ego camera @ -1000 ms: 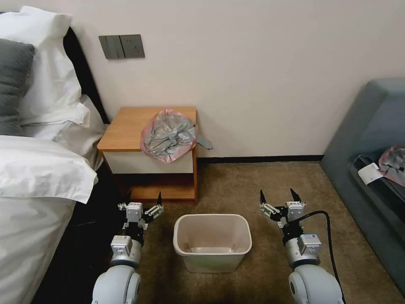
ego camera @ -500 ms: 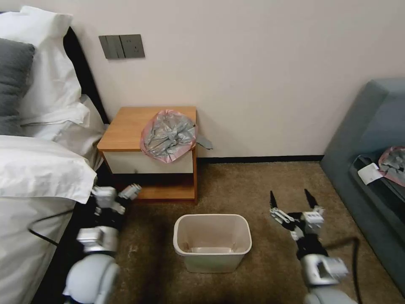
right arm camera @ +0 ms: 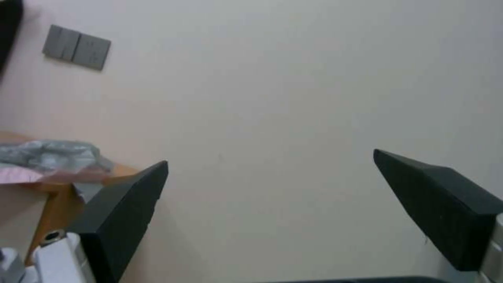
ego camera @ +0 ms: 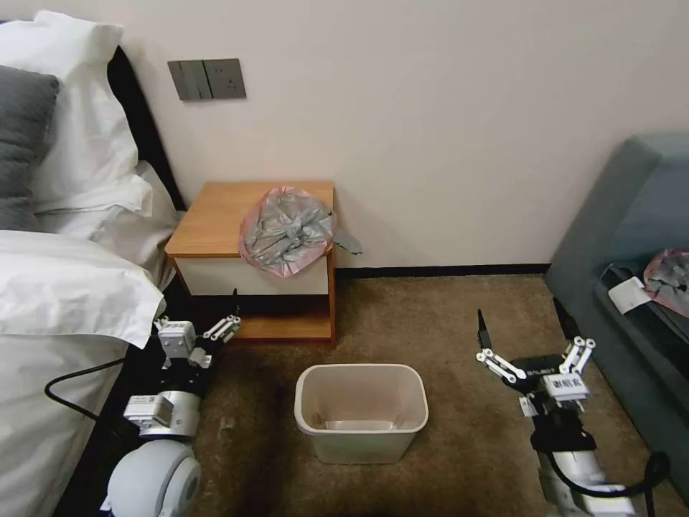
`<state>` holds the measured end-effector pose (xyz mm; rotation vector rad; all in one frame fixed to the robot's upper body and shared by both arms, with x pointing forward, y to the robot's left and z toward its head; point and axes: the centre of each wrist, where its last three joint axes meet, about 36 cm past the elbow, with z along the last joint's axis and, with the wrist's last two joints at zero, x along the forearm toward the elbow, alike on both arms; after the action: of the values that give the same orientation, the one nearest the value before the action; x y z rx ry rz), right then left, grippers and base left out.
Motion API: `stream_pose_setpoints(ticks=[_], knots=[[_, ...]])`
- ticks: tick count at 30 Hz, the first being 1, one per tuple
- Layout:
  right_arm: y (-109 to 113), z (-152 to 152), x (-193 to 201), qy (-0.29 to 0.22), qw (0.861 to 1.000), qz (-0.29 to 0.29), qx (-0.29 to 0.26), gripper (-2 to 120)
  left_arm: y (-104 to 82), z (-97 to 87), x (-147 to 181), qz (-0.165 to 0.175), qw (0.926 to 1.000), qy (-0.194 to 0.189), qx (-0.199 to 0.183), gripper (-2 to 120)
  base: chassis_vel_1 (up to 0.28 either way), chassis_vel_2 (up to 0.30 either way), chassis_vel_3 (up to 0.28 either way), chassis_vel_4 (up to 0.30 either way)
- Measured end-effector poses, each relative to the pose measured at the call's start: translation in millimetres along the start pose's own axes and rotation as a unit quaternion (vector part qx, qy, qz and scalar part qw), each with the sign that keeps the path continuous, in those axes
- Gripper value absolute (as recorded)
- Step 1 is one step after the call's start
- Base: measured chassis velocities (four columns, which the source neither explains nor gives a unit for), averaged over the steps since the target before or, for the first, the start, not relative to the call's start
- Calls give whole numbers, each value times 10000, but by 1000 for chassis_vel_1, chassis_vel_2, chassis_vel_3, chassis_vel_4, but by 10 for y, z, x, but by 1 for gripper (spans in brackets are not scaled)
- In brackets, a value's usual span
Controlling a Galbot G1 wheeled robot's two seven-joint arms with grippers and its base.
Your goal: Pick up the garbage bag from the table and place it over the trash can.
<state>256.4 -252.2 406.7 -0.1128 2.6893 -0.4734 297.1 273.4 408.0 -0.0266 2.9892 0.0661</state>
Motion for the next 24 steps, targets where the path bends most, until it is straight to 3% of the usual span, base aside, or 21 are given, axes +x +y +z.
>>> stream_pose_setpoints(ticks=[13,24], knots=[[205,504,-620,-13,9929,-1048,558,100,0,79,45,-194,9997,63,-166,98,0,0,0,0],[484,1237,-1389,440,9746,-1871,1146,100,47,281,-22,-383,9988,219,-232,98,0,0,0,0]])
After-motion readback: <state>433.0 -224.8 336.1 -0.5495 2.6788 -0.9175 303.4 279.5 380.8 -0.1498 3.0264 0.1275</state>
